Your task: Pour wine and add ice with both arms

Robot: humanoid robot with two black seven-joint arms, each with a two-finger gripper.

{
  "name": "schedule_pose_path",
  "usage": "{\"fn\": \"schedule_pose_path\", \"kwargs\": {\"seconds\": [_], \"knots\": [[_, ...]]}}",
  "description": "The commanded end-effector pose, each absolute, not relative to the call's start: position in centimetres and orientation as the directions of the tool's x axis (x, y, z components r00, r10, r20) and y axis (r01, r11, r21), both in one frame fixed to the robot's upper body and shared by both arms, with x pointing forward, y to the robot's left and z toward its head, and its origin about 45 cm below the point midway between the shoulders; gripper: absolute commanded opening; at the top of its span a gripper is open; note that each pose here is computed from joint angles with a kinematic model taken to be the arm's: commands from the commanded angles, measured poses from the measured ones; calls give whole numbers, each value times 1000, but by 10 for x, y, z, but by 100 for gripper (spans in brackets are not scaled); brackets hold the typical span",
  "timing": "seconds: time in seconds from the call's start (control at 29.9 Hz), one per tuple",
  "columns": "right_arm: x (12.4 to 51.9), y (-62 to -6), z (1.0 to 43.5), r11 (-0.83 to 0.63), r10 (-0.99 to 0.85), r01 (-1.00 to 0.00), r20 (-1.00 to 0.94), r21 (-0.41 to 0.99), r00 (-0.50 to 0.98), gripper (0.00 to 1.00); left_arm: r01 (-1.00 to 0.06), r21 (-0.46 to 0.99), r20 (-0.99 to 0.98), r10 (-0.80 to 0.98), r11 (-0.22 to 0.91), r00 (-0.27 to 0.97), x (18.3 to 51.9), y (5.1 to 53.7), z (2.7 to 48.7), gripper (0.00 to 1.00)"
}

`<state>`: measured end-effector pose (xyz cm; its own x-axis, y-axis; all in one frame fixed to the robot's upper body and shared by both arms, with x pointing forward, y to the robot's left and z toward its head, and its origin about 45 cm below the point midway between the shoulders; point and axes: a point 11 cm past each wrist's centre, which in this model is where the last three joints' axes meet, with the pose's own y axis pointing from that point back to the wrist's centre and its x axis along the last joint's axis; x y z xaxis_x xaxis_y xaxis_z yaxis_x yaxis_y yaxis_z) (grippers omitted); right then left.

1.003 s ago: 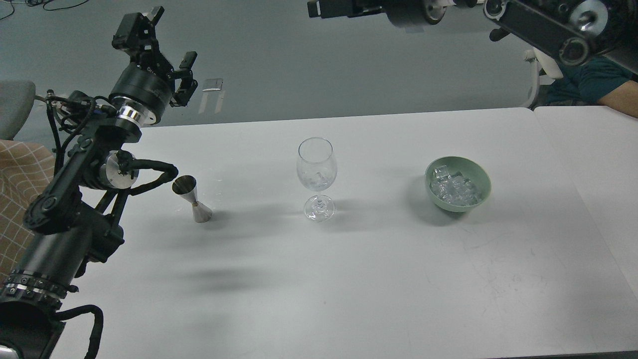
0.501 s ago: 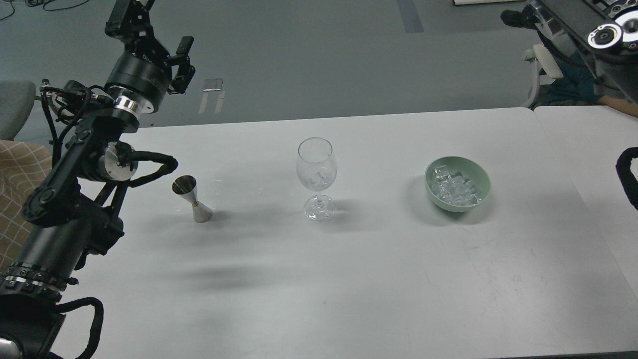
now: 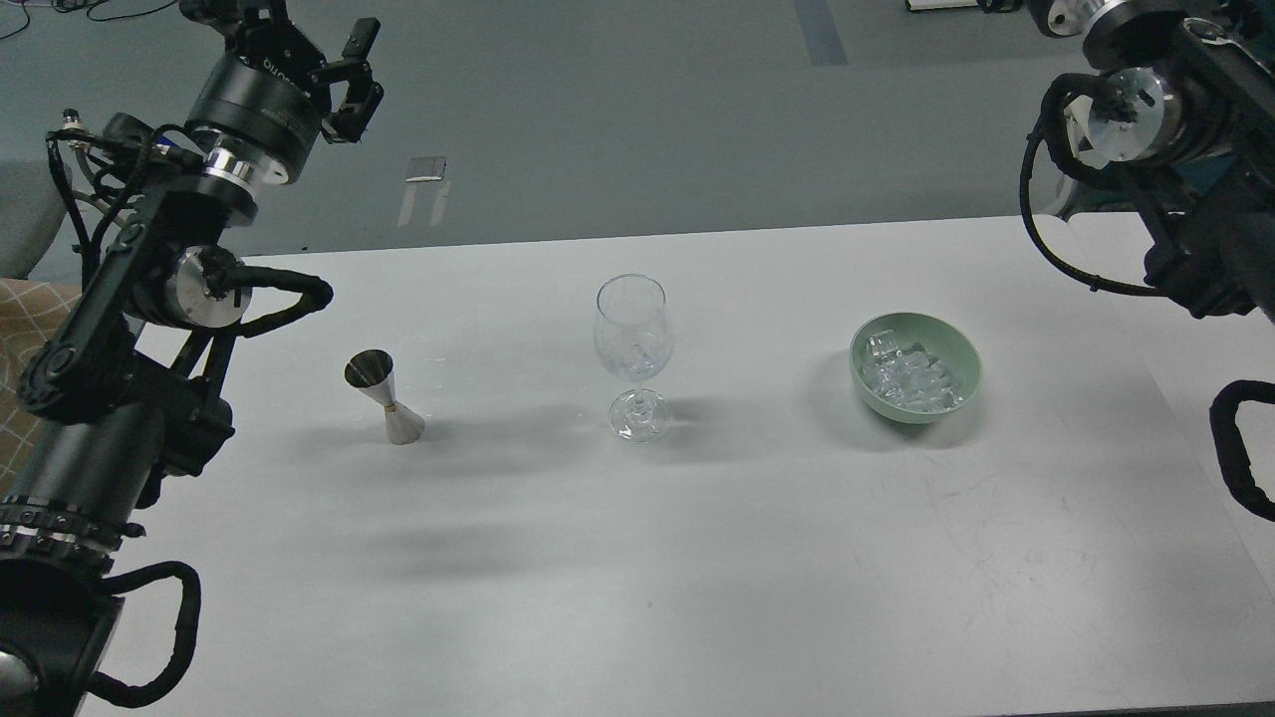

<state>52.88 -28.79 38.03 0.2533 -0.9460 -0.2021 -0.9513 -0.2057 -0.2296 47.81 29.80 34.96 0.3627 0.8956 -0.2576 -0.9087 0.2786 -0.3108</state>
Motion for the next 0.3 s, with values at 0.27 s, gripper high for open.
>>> {"fn": "schedule_pose_path", "kwargs": {"seconds": [0.27], "knots": [[514,-298,366,-272,-840,-905,-379,-327,389,100,-915,-315,-363,859,251,360,483,293,346,98]]}}
